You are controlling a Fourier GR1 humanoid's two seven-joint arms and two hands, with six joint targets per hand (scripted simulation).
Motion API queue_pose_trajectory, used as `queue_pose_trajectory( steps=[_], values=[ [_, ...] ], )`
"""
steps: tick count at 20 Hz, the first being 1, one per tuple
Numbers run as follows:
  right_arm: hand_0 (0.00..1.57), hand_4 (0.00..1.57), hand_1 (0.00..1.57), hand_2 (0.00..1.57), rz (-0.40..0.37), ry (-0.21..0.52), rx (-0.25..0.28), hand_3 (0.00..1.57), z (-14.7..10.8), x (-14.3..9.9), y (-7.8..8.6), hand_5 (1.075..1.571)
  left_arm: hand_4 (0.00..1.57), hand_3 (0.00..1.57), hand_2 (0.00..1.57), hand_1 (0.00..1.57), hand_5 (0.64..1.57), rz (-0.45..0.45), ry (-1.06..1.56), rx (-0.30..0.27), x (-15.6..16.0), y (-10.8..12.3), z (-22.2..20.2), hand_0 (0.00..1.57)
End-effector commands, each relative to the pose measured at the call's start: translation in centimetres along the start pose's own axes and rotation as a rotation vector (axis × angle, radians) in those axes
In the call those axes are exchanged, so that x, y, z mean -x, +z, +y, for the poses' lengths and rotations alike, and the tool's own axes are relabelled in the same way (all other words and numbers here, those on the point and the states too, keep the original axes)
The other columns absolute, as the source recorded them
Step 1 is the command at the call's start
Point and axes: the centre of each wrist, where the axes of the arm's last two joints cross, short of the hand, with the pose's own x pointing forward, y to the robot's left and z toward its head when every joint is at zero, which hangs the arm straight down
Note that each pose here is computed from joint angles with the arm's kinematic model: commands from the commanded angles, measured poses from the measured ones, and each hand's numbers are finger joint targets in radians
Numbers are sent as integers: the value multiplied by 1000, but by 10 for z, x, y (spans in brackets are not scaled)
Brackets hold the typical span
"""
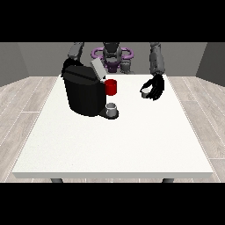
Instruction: Insert the coffee pod into the coffee machine and close the lid
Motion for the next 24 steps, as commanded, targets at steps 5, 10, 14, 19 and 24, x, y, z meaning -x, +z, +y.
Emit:
queue_pose_trajectory(
  steps=[5, 10, 14, 19, 24],
  values=[
    [0, 426, 0, 0, 1, -23, -21, 0, -21, -14, -6, 1571, 319, 793, 1054, 970, 1571, -4, -137, 3, 31, 13, 4, 970],
    [0, 430, 0, 0, -19, -29, 15, 0, -6, 10, 2, 1571, 507, 1363, 1399, 1266, 1571, -90, -127, -12, 3, -7, 13, 1266],
    [0, 438, 0, 0, 59, -26, 22, 0, 7, 12, -2, 1571, 632, 1410, 1470, 1477, 1571, -191, -106, 35, -39, -32, 53, 1477],
    [0, 488, 0, 0, 55, -26, 4, 0, -6, 13, -8, 1571, 581, 1352, 1383, 1323, 1571, -243, -82, 52, -67, -42, 55, 1323],
    [0, 456, 0, 0, 50, -15, -40, 0, 9, 23, 5, 1571, 571, 1291, 1323, 1235, 1571, -283, -82, 42, -87, -48, 66, 1235]
  ],
)
